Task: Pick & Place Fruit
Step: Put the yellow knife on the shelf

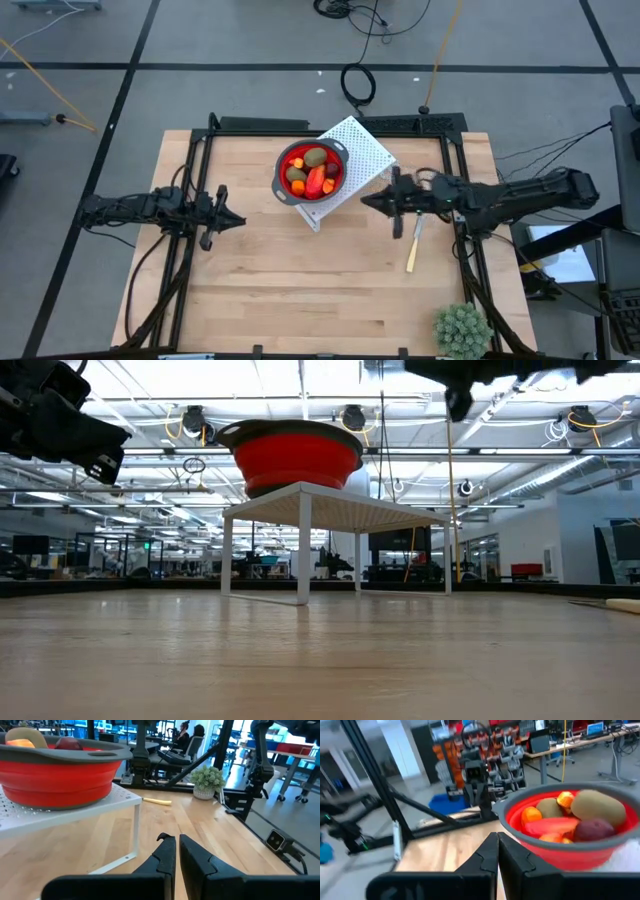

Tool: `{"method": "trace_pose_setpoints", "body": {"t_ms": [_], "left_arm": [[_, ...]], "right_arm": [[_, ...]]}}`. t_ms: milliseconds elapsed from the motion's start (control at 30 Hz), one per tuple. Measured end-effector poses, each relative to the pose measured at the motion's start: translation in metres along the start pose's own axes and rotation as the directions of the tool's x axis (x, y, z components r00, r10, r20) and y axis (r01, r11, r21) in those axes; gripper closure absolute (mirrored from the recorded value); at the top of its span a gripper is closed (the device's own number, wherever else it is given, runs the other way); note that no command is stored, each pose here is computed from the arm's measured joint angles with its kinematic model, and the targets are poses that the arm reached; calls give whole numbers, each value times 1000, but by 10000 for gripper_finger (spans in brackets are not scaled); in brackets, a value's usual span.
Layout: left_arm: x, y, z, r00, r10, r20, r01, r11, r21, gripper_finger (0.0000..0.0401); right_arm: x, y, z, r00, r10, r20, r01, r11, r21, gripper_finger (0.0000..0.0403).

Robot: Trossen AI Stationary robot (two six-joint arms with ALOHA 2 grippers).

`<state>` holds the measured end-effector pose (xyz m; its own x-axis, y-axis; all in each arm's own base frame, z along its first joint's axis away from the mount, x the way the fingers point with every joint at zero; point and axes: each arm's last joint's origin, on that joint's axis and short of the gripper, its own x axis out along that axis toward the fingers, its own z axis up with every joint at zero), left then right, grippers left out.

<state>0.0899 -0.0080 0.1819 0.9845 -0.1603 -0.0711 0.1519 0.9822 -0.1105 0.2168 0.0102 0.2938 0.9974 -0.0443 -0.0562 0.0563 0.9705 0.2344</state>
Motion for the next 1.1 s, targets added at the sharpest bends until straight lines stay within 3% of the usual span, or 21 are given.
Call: {"method": "trace_pose_setpoints", "body": {"t_ms": [100,300,467,633,867,1100], "left_arm": [[0,0,0,1000,1,1,-1,1000,24,380],[0,0,0,1000,2,2,-2,999,47,380],[0,1,0,1000,19,3,-19,999,49,380],[0,2,0,998,70,9,-70,996,48,380],[0,3,0,994,111,13,-112,993,47,380],[0,3,-1,993,117,3,-117,992,49,380]], "right_arm": [[-17,-4,-8,1000,6,19,-7,998,61,402],[-48,-4,-5,998,29,50,-31,999,35,402],[-71,-8,-10,999,-6,-45,11,993,115,403],[-86,-12,-14,976,-93,-195,133,970,201,403],[-96,-11,-4,862,-166,-478,334,897,291,403],[-82,-2,4,664,-139,-734,508,805,307,403]]}}
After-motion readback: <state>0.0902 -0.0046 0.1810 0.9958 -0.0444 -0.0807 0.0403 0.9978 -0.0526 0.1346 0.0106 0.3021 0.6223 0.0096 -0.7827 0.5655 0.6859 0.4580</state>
